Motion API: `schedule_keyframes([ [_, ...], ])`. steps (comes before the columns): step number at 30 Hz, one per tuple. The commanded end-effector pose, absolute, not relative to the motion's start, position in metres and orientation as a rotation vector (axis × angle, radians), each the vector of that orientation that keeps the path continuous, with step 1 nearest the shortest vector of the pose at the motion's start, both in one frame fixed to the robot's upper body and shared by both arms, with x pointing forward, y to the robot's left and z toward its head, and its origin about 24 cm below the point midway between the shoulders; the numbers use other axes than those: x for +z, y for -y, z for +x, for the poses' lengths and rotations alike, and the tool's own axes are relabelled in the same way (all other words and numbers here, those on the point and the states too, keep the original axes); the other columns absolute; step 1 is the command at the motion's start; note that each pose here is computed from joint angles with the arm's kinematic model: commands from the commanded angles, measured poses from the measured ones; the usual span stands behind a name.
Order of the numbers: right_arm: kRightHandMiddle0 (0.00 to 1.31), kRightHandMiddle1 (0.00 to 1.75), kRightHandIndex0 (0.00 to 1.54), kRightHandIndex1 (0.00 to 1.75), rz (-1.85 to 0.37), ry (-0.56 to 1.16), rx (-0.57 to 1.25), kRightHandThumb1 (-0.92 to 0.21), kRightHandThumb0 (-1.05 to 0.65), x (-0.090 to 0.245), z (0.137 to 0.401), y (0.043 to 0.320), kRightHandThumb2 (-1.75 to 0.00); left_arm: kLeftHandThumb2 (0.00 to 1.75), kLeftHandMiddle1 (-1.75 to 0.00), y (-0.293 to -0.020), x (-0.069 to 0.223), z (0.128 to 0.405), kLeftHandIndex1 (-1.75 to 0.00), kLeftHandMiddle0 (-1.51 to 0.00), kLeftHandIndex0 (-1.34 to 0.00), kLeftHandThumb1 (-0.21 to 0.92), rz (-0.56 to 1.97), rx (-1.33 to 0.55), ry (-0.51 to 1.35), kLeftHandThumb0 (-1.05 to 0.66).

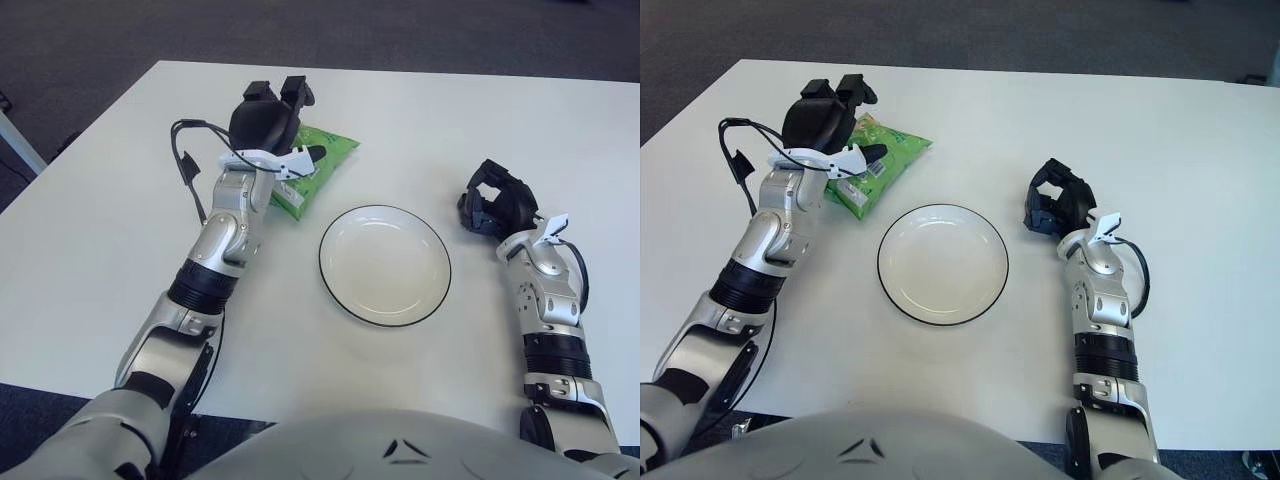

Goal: Put the snack into the plate.

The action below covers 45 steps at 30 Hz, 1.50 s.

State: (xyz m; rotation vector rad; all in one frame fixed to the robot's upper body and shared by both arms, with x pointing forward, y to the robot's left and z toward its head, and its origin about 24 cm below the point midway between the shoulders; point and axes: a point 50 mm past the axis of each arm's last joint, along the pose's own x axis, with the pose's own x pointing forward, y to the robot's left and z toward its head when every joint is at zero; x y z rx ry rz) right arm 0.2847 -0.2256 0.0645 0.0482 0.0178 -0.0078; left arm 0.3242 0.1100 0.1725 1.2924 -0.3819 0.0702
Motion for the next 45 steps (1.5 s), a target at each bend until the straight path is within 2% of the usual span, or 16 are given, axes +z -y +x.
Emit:
schedule_keyframes([
  [1, 0.61, 1.75, 1.31, 1.75, 0.089, -0.144, -0.016, -0.32, -0.48, 0.036, 0.273, 0.225, -1.31, 0.72, -0.30, -0.106, 0.164, 0.322, -0.40, 0.00, 0.00, 0.92, 1.313, 0.052, 0.295, -1.03],
  [4, 0.61, 1.75, 1.30, 1.75, 0.091, -0.146, -0.016, -0.32, -0.48, 0.036, 0.274, 0.224, -1.31, 0.79, -0.10, -0.103, 0.161, 0.321, -0.21, 0.00, 0.00, 0.92, 1.305, 0.047, 0.236, -1.04],
  [6, 0.61, 1.75, 1.30, 1.75, 0.092, -0.147, -0.016, -0.32, -0.48, 0.036, 0.274, 0.224, -1.31, 0.82, -0.05, -0.101, 0.160, 0.320, -0.14, 0.00, 0.00, 0.92, 1.297, 0.046, 0.208, -1.05],
  [14, 0.61, 1.75, 1.29, 1.75, 0.102, -0.141, -0.012, -0.32, -0.48, 0.036, 0.276, 0.223, -1.31, 0.87, 0.00, -0.093, 0.147, 0.318, -0.02, 0.00, 0.00, 0.92, 1.233, 0.036, 0.086, -1.05],
  [30, 0.61, 1.75, 1.31, 1.75, 0.096, -0.130, -0.018, -0.32, -0.48, 0.037, 0.276, 0.222, -1.31, 0.87, 0.00, -0.088, 0.118, 0.313, 0.00, 0.00, 0.00, 0.92, 1.246, -0.017, -0.114, -1.05],
  [45, 0.61, 1.75, 1.31, 1.75, 0.089, -0.123, -0.011, -0.32, -0.48, 0.038, 0.277, 0.224, -1.31, 0.83, 0.00, -0.095, 0.085, 0.319, 0.00, 0.00, 0.00, 0.92, 1.318, 0.016, -0.200, -1.05],
])
